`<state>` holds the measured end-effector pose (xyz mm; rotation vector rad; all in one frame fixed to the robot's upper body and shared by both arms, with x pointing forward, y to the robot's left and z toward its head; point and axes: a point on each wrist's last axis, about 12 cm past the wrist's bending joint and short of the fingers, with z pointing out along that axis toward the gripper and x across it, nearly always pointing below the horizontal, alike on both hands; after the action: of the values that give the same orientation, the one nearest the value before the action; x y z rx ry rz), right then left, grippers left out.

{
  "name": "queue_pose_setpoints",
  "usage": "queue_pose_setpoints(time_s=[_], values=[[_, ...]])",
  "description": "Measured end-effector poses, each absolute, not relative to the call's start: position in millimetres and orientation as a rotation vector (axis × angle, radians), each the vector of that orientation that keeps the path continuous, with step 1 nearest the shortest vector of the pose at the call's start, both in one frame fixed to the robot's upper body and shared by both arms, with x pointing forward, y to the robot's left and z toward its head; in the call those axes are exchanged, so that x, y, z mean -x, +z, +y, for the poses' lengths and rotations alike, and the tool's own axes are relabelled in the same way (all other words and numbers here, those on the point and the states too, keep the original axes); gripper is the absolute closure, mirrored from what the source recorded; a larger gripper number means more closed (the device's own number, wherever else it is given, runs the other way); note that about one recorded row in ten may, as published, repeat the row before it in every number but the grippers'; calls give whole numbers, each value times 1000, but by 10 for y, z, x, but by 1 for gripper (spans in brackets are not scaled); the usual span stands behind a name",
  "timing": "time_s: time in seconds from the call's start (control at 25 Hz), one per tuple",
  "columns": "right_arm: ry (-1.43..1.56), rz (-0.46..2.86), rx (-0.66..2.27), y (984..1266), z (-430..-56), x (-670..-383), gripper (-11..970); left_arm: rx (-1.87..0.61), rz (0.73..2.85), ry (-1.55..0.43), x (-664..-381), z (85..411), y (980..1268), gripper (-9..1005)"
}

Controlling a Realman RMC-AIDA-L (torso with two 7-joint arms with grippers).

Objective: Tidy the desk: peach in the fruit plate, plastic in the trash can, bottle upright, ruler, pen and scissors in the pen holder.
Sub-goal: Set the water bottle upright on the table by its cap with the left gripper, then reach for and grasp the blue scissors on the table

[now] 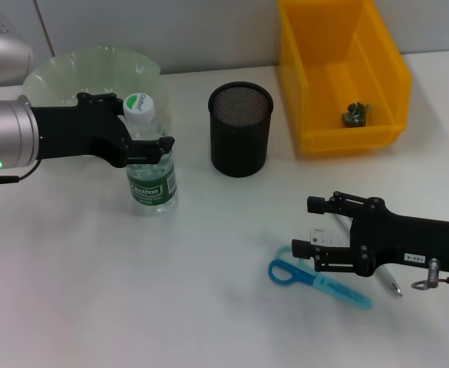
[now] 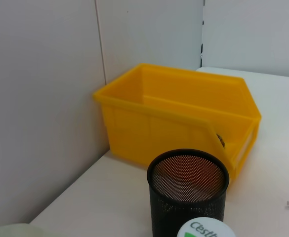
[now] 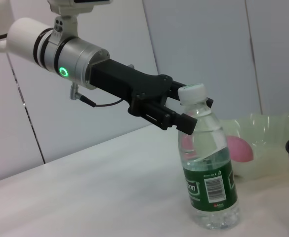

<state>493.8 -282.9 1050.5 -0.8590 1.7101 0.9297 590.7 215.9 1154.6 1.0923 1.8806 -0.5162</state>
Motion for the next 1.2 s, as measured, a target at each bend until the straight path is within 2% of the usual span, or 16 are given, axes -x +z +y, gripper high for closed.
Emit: queue_pose_setpoints(time_s=[0.36, 0.64, 0.96, 1.2], values=[[930, 1708, 864, 10512, -2830, -4943, 117, -1098, 1878, -500, -5897, 2192, 11574, 198], [923, 1707, 862, 10524, -2849, -4951, 117, -1091, 1865, -447, -5811, 2340, 11637, 199], [924, 1705, 859, 10540, -2851, -4964, 117, -1055, 1857, -391, -5561, 2638, 11704, 199], [912, 1705, 848, 10548, -2871, -4970, 118, -1027, 1727, -438, -5348, 2762, 11729, 199]])
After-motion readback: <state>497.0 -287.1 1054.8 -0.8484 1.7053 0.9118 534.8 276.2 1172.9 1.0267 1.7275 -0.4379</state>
